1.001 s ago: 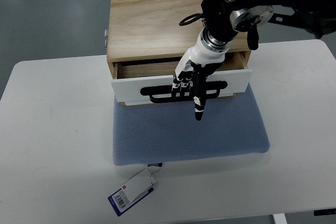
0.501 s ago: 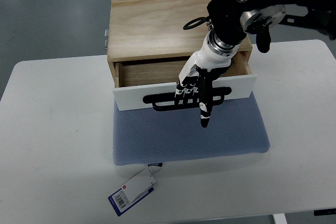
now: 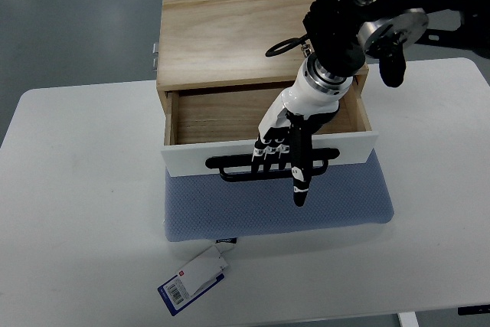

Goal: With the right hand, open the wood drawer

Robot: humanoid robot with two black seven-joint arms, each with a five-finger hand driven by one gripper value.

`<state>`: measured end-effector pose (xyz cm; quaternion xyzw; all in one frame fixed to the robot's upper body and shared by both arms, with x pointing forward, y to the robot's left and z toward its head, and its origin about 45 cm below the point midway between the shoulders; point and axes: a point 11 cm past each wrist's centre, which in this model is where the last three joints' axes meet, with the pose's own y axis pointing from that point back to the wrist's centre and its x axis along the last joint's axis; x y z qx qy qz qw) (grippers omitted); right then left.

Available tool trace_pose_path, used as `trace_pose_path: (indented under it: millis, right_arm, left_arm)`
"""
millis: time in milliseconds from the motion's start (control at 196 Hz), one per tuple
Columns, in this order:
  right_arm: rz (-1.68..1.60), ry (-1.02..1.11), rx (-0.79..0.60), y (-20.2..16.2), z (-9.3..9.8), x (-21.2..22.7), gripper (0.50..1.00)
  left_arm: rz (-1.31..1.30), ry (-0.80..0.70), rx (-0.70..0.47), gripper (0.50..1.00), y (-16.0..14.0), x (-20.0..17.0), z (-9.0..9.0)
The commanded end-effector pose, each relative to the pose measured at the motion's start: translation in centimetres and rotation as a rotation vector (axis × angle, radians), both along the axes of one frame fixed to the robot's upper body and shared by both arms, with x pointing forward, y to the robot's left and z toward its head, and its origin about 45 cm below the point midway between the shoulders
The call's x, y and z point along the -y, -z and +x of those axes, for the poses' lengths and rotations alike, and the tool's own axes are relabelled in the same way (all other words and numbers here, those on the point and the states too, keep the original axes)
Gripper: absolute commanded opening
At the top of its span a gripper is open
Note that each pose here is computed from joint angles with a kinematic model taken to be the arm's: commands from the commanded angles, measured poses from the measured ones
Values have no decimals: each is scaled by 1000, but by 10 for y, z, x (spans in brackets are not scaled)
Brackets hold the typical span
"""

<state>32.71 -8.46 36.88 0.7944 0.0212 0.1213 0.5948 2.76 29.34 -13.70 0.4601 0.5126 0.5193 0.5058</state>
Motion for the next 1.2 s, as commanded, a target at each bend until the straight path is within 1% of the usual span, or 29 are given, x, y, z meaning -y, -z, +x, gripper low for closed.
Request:
trace_pose_path:
  millis: [0, 174, 230, 342, 393, 399, 455, 511, 516, 567, 593, 644, 649, 669, 695, 746, 751, 756, 761, 772, 777, 828, 838, 874, 915, 950, 1027, 1078, 1196]
  right_arm:
    - [2, -11, 12, -7, -3, -1, 946]
    - [16, -3, 30, -18, -2, 0, 946]
    - [34, 1, 47, -28, -1, 0, 946]
    - [107, 13, 113, -62, 4, -2, 946]
    - [107, 13, 113, -62, 4, -2, 946]
    - [148, 35, 146, -80, 9, 1, 946]
    - [204, 67, 183, -100, 18, 6, 944]
    - [204, 67, 183, -100, 18, 6, 944]
    - [273, 109, 219, -119, 29, 13, 946]
    - [345, 147, 252, -138, 40, 20, 946]
    - [401, 179, 269, -148, 50, 26, 946]
    - [401, 179, 269, -148, 50, 26, 946]
    - [505, 249, 288, -161, 68, 43, 946]
    - [532, 266, 293, -164, 73, 48, 946]
    - [606, 319, 308, -172, 86, 63, 946]
    - [607, 320, 308, -172, 86, 63, 946]
    - [742, 403, 326, -184, 104, 86, 946]
    - [743, 403, 326, -184, 104, 87, 946]
    - [773, 432, 333, -185, 110, 92, 946]
    - [773, 433, 333, -185, 110, 92, 946]
    - [799, 462, 340, -185, 114, 97, 946]
    - [931, 596, 361, -183, 135, 122, 946]
    - [931, 596, 361, -183, 135, 122, 946]
    - [1040, 710, 372, -178, 149, 143, 946]
    - [1119, 788, 375, -173, 158, 159, 946]
    - [1212, 884, 366, -161, 166, 176, 946]
    - [1354, 1033, 344, -138, 176, 205, 944]
    - [1435, 1100, 331, -127, 180, 216, 944]
    - [1599, 1288, 283, -81, 190, 253, 944]
  left_arm:
    - [0, 1, -1, 1000, 0, 0, 0]
    - [0, 4, -1, 1000, 0, 0, 0]
    - [0, 4, -1, 1000, 0, 0, 0]
    - [0, 6, -2, 1000, 0, 0, -1]
    - [0, 6, -2, 1000, 0, 0, -1]
    - [-1, 8, -2, 1000, 0, 1, -1]
    - [-1, 11, -2, 1000, 0, 1, -1]
    - [-1, 11, -2, 1000, 0, 1, -1]
    - [-2, 12, -2, 1000, 0, 1, -1]
    - [-2, 12, -2, 1000, 0, 1, -1]
    - [-4, 12, -2, 1000, 0, 2, -1]
    - [-4, 12, -2, 1000, 0, 2, -1]
    - [-3, 14, -3, 1000, 0, 2, -1]
    - [-3, 14, -3, 1000, 0, 2, -1]
    - [-3, 14, -3, 1000, 0, 2, -1]
    - [-3, 14, -3, 1000, 0, 2, -1]
    - [-3, 14, -3, 1000, 0, 2, -1]
    - [-3, 14, -3, 1000, 0, 2, -1]
    - [-4, 12, -2, 1000, 0, 2, -1]
    - [-4, 12, -2, 1000, 0, 2, -1]
    - [-4, 12, -2, 1000, 0, 2, -1]
    - [-2, 12, -2, 1000, 0, 1, -1]
    - [-2, 12, -2, 1000, 0, 1, -1]
    - [-2, 11, -2, 1000, 0, 1, -1]
    - [-2, 12, -2, 1000, 0, 1, -1]
    - [-2, 12, -2, 1000, 0, 1, -1]
    - [-4, 12, -2, 1000, 0, 2, -1]
    - [-3, 14, -2, 1000, 0, 2, -1]
    - [-6, 16, -2, 1000, 0, 3, -1]
